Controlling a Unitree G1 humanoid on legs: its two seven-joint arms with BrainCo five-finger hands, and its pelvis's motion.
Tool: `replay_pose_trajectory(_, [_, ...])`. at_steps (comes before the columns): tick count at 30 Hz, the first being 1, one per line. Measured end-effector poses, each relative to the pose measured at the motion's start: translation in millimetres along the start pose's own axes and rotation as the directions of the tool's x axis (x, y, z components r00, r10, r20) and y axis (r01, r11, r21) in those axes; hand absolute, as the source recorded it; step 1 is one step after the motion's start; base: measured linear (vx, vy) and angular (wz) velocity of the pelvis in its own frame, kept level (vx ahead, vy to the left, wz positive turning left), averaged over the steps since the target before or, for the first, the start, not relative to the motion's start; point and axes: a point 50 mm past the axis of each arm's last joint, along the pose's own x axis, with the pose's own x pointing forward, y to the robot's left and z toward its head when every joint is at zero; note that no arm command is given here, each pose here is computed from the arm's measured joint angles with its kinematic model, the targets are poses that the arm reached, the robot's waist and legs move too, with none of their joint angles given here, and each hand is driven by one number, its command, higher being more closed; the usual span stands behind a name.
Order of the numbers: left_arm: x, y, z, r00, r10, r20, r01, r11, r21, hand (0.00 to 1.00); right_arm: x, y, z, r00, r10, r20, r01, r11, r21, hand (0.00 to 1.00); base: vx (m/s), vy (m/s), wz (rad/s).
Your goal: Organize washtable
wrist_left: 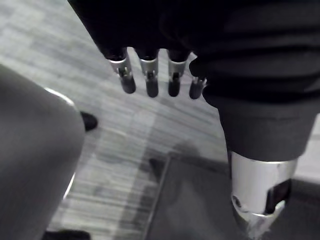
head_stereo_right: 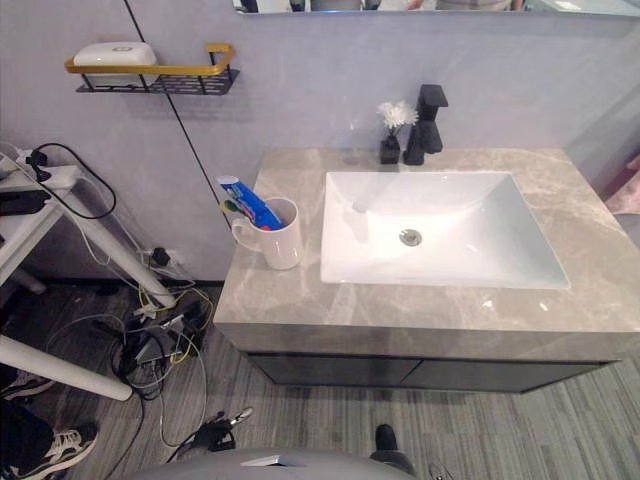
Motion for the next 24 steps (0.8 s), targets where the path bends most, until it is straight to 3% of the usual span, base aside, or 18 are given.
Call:
replay_pose_trajectory(3, [0,12,-3,0.998,0.059,-0.023,-0.063,0.954,-0.292,0.00,0,-1,1,1.000,0.001,0.000,-0.001,1.000,-0.014,0.00,0.01,-0.008,0.24])
replay_pose_trajectory(6, [-2,18,26,0.988,0.123,0.088,-0.057,0.845,-0.532,0.00,0,1,0,1.000,0.015,0.015,-0.014,0.999,-0.049,0.00,0.02,-0.013,0.27])
replay_pose_trajectory(10, [-30,26,103,0.870,0.209,0.446,0.133,0.773,-0.621,0.00,-1,6,2,0.998,0.043,0.036,-0.039,0.994,-0.105,0.00,0.02,-0.008,0.17])
replay_pose_trajectory(12, [-60,39,144,0.725,0.311,0.615,0.232,0.729,-0.643,0.00,-1,9,6,0.996,0.062,0.060,-0.052,0.988,-0.147,0.00,0.00,0.000,0.00])
replay_pose_trajectory(17, [-118,46,189,0.468,0.412,0.782,0.361,0.718,-0.595,0.00,-1,6,5,0.996,0.062,0.063,-0.050,0.983,-0.176,0.00,0.01,0.005,0.08])
replay_pose_trajectory(21, [-175,27,216,0.216,0.358,0.908,0.467,0.779,-0.418,0.00,-1,5,5,0.995,0.068,0.066,-0.055,0.983,-0.175,0.00,-0.03,-0.001,0.08])
replay_pose_trajectory(22, [-197,14,223,0.114,0.311,0.944,0.515,0.794,-0.324,0.00,-1,4,4,0.995,0.074,0.066,-0.062,0.983,-0.171,0.00,-0.04,0.000,-0.01])
replay_pose_trajectory(24, [-223,-6,226,-0.003,0.226,0.974,0.581,0.793,-0.182,0.00,-1,0,2,0.996,0.068,0.063,-0.058,0.986,-0.153,0.00,-0.04,0.000,-0.03])
